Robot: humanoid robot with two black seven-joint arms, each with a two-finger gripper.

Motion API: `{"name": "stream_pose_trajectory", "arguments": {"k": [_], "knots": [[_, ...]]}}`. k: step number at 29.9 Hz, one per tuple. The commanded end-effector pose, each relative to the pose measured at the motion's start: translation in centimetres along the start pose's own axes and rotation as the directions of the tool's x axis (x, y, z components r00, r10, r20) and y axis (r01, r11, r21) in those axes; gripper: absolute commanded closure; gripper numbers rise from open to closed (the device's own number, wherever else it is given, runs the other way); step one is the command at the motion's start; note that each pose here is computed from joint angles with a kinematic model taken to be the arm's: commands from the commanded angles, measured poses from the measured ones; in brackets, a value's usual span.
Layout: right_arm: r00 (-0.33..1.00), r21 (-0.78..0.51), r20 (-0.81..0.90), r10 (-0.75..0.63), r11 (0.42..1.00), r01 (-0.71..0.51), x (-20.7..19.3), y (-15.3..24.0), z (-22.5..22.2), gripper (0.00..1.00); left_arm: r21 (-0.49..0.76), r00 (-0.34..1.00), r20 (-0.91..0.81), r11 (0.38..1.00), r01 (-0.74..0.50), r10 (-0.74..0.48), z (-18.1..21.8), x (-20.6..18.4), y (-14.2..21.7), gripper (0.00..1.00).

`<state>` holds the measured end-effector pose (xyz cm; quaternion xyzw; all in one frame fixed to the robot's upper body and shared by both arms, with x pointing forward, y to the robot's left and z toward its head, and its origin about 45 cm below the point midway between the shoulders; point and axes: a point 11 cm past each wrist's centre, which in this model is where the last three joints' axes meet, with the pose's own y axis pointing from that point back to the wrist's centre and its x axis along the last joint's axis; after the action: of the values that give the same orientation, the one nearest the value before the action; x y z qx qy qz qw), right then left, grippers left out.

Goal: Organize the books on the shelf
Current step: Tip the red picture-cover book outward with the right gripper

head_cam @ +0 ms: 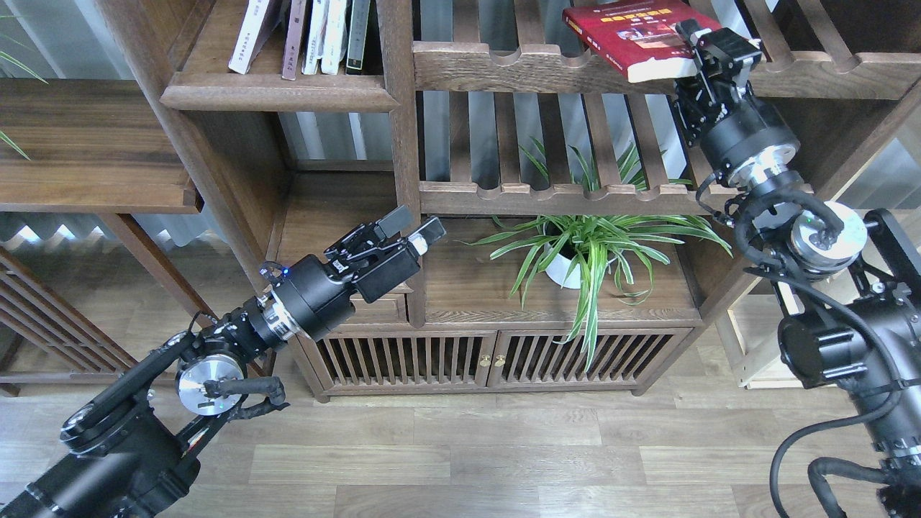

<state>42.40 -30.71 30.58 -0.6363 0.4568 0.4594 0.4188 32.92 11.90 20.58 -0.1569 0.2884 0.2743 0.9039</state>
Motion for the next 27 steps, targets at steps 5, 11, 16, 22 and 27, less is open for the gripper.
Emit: {"name": "stream_pose_trajectory", "arguments": {"k": [5,11,16,22,27], "knots": [[0.999,0.016,0.034,-0.022,1.000,0.021,0.1,-0.1,0.6,0.84,-0.020,1.000,0.000,1.000,-0.007,0.007,0.5,0.2,0.1,0.01],[0.997,0.055,0.063,-0.050,0.997,0.047,0.0,-0.2,0.8,0.95,-0.024,1.000,-0.001,1.000,-0.007,0.007,0.6,0.2,0.1,0.01],[0.994,0.077,0.075,-0.080,0.994,0.074,0.1,0.2,0.5,0.96,-0.033,1.000,-0.007,0.999,-0.011,0.010,0.7,0.3,0.1,0.01],[0.981,0.111,0.098,-0.168,0.981,0.157,0.8,1.6,0.6,0.97,-0.077,0.997,-0.071,0.996,-0.044,0.039,1.3,1.3,0.1,0.01],[0.964,0.120,0.092,-0.249,0.964,0.238,0.1,2.0,0.6,0.97,-0.125,0.990,-0.135,0.991,-0.052,0.035,2.5,1.6,-0.2,0.01]]}}
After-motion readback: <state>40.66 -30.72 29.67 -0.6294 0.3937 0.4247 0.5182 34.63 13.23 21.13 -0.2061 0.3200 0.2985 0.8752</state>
